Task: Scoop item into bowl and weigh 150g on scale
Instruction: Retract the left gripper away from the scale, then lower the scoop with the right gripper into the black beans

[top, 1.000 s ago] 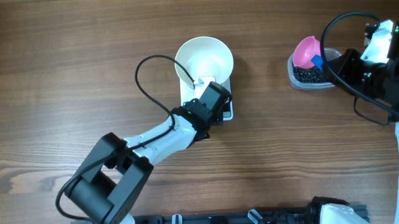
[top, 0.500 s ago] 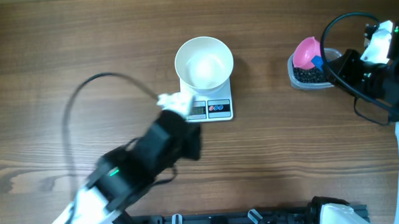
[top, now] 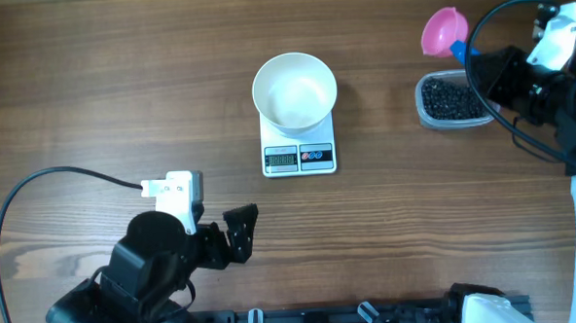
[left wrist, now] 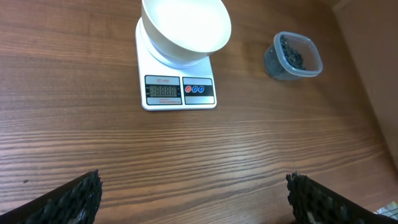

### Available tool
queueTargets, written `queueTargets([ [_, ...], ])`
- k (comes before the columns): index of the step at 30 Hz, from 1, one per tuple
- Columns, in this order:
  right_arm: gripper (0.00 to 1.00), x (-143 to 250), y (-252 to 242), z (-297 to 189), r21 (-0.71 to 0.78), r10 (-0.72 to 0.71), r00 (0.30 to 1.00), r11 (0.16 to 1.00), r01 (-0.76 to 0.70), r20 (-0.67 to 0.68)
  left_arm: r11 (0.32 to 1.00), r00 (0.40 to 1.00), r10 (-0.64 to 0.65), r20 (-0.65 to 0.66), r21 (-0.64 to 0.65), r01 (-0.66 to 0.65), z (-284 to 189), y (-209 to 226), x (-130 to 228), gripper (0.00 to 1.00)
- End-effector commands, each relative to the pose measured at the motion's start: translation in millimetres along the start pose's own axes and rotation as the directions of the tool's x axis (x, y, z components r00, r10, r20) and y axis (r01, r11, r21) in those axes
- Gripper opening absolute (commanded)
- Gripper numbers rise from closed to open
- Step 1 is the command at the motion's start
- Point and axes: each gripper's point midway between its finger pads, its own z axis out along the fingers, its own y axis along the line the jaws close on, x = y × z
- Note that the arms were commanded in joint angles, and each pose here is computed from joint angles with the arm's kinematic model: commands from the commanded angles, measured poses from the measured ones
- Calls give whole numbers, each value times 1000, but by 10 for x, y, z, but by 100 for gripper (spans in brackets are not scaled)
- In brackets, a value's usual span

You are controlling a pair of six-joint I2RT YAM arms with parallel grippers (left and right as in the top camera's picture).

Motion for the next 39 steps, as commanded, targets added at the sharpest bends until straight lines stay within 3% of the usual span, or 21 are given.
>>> queueTargets([
  [1, 4, -209, -8, -52, 33, -48, 995, 998, 46, 85, 1000, 1000, 1, -28, -17, -2, 15, 42, 59, 100],
  [10, 4, -651, 49, 101, 15, -97, 970, 995, 96, 224, 999, 998, 1, -67, -45, -4, 9, 112, 155, 100],
  [24, 4, -902, 61, 108, 31, -120, 941, 993, 116, 316, 999, 998, 1, -67, -45, -4, 9, 112, 155, 100],
  [25, 4, -924, 23, 101, 52, -115, 938, 993, 104, 326, 999, 998, 1, -67, -45, -4, 9, 112, 155, 100],
  [29, 4, -1036, -213, 36, 91, 116, 903, 982, -168, 413, 999, 998, 1, -67, -45, -4, 9, 112, 155, 100],
  [33, 4, -1052, -252, 21, 56, 235, 868, 956, -287, 437, 999, 998, 1, -67, -45, -4, 9, 112, 155, 100],
  [39, 4, -1054, -257, 20, 36, 283, 851, 942, -332, 441, 999, 998, 1, -67, -45, -4, 9, 112, 155, 100],
])
